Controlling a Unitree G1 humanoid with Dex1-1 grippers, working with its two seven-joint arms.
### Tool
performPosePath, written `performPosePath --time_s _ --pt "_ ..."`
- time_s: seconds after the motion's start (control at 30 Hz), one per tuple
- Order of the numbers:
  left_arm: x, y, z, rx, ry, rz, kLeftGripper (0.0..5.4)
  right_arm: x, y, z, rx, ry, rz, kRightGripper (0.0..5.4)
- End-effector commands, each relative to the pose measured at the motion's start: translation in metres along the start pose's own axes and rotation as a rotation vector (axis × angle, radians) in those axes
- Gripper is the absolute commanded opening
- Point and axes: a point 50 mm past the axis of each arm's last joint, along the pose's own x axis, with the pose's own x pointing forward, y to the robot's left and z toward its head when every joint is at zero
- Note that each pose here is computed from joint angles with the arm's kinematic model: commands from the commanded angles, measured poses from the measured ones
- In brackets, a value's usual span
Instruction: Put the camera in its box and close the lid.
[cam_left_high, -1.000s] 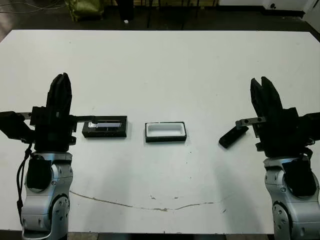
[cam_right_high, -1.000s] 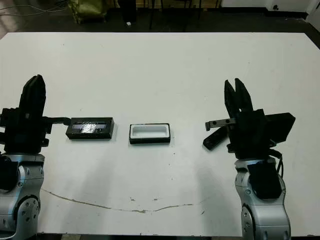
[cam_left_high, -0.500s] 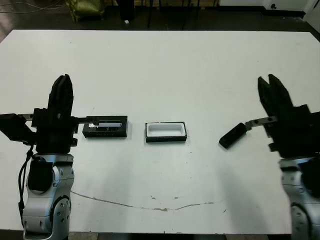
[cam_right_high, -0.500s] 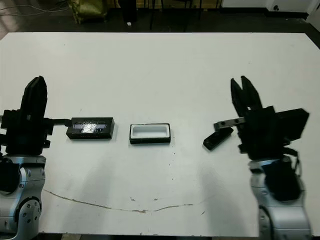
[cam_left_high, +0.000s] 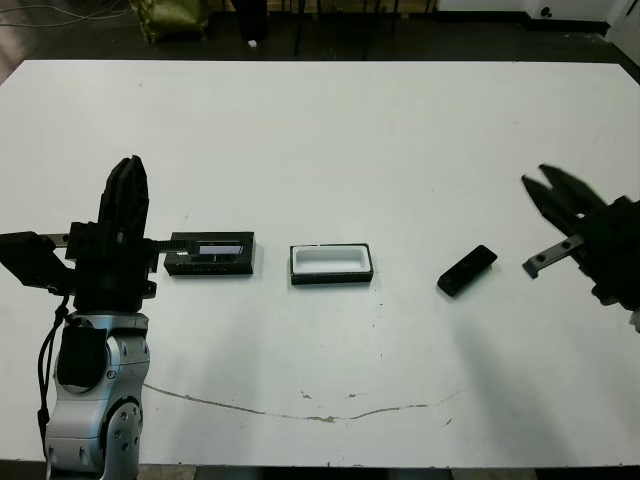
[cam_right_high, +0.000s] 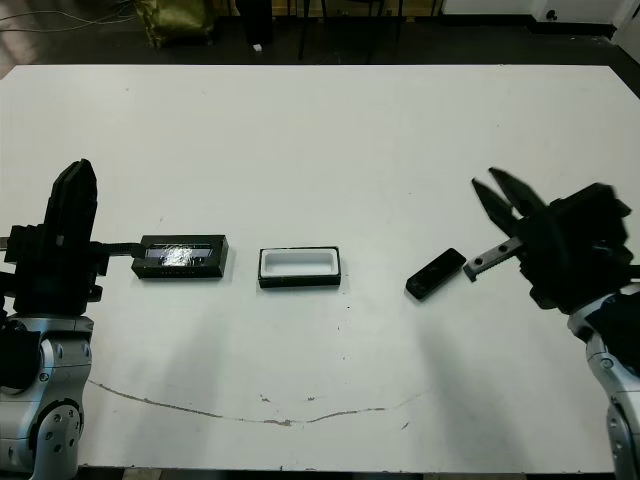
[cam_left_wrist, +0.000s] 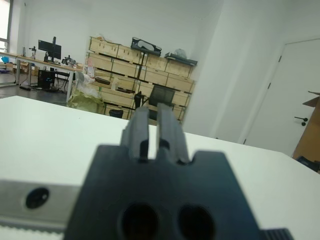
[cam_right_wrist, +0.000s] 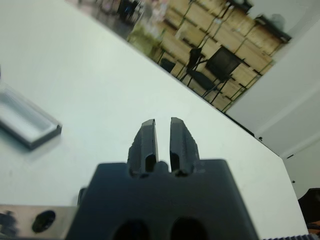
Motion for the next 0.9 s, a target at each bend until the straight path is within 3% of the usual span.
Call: performPosePath --time_s 0.03,0.4,0.9 --pt "-0.004 0.003 -0.006 -0.023 0.033 0.011 0.01 -0.002 0.003 -0.006 -0.063 0.089 0.066 0.00" --pt "-0.005 0.007 -0.008 -0.005 0.022 0.009 0.01 -0.001 -0.007 -0.022 -0.160 0.237 0.142 0.00" --pt "-0.007 0.004 -0.010 -0.009 0.025 0.000 0.01 0.001 -0.013 -0.039 -0.146 0.364 0.262 0.00"
